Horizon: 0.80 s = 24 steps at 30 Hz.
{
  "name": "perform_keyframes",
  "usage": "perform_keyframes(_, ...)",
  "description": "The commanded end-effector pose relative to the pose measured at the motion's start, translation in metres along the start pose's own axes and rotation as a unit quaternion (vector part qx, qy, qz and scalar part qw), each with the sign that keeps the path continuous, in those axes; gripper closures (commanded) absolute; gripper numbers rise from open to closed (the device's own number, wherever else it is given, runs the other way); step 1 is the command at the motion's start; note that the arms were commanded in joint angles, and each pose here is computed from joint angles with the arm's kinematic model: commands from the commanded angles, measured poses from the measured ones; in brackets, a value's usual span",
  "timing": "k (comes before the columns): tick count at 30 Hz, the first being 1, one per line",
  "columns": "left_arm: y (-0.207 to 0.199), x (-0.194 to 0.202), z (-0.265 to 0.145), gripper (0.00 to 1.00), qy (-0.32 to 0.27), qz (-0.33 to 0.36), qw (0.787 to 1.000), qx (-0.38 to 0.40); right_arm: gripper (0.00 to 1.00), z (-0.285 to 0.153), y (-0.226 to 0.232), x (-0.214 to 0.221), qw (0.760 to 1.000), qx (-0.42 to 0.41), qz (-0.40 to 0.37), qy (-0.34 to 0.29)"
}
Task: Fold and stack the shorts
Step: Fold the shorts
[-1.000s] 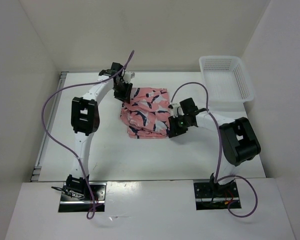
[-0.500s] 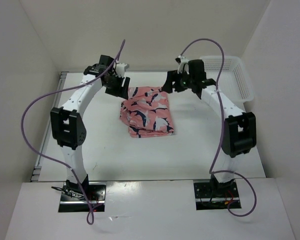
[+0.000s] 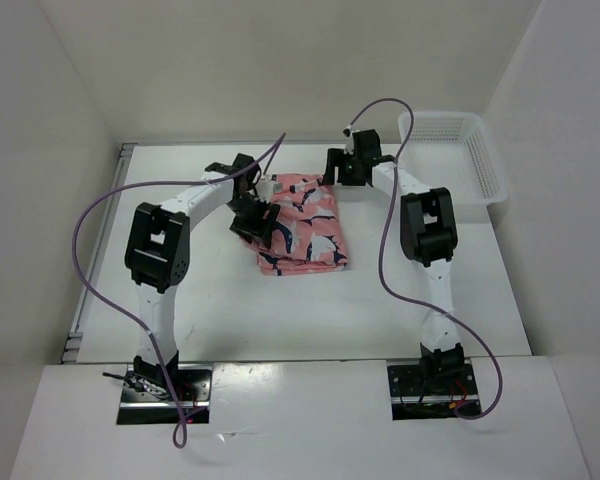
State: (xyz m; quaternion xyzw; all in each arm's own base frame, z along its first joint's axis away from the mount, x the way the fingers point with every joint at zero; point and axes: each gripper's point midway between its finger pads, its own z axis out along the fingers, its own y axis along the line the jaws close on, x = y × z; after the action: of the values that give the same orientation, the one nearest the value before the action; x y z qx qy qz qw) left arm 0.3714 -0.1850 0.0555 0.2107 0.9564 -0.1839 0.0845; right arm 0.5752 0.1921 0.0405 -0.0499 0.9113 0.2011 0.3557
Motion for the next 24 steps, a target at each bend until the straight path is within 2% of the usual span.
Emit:
perform_keyframes(1, 0.000, -0.002, 0.001, 0.27, -0.006, 0.005, 1.000, -0.002, 0.20, -0.003, 0.011, -0.048, 0.998, 0.004, 0.003, -0.062)
perform_keyframes(5, -0.005, 0.005, 0.018, 0.32, 0.013, 0.002, 1.000, 0.021, 0.23, 0.007, 0.012, -0.029, 0.999, -0.012, 0.017, -0.039)
perform_keyframes(6, -0.006, 0.006, 0.021, 0.42, 0.017, 0.001, 0.999, 0.027, 0.23, 0.009, 0.013, -0.022, 0.999, -0.017, 0.024, -0.029)
perform_keyframes(9, -0.009, 0.011, 0.031, 0.59, 0.029, -0.005, 0.999, 0.046, 0.33, 0.011, 0.014, -0.008, 0.999, -0.023, 0.042, -0.012)
perform_keyframes(10, -0.008, 0.013, 0.035, 0.69, 0.035, -0.007, 0.998, 0.046, 0.36, 0.011, 0.013, -0.008, 0.999, -0.019, 0.049, -0.014)
perform_keyframes(11, -0.008, 0.013, 0.035, 0.74, 0.035, -0.007, 0.998, 0.046, 0.39, 0.015, 0.008, 0.002, 0.998, -0.010, 0.057, -0.001)
perform_keyframes(14, -0.007, 0.015, 0.038, 0.86, 0.040, -0.009, 0.998, 0.046, 0.40, 0.016, 0.004, 0.001, 0.998, -0.001, 0.057, -0.004)
perform_keyframes(16, 0.000, 0.014, 0.031, 0.87, 0.034, -0.019, 0.998, 0.044, 0.40, 0.019, 0.003, 0.006, 0.998, 0.001, 0.063, 0.000)
perform_keyframes(18, 0.002, 0.015, 0.021, 0.87, 0.032, -0.025, 0.998, 0.043, 0.48, 0.023, 0.007, 0.012, 0.998, -0.001, 0.066, 0.006)
perform_keyframes(19, 0.004, 0.018, 0.020, 0.87, 0.039, -0.028, 0.998, 0.036, 0.59, 0.026, 0.005, 0.016, 0.998, 0.001, 0.067, 0.010)
perform_keyframes(21, 0.003, 0.022, 0.015, 0.87, 0.046, -0.030, 0.998, 0.032, 0.73, 0.029, 0.014, 0.014, 0.997, -0.009, 0.073, 0.008)
perform_keyframes(22, 0.003, 0.022, 0.015, 0.87, 0.046, -0.030, 0.998, 0.032, 0.92, 0.032, 0.012, 0.013, 0.997, -0.005, 0.073, 0.004)
perform_keyframes(23, 0.002, 0.023, 0.010, 0.87, 0.046, -0.030, 0.998, 0.032, 1.00, 0.031, 0.011, 0.007, 0.997, 0.001, 0.078, -0.004)
perform_keyframes(24, 0.005, 0.027, 0.009, 0.87, 0.054, -0.032, 0.998, 0.021, 1.00, 0.035, 0.006, 0.005, 0.996, 0.014, 0.085, -0.009)
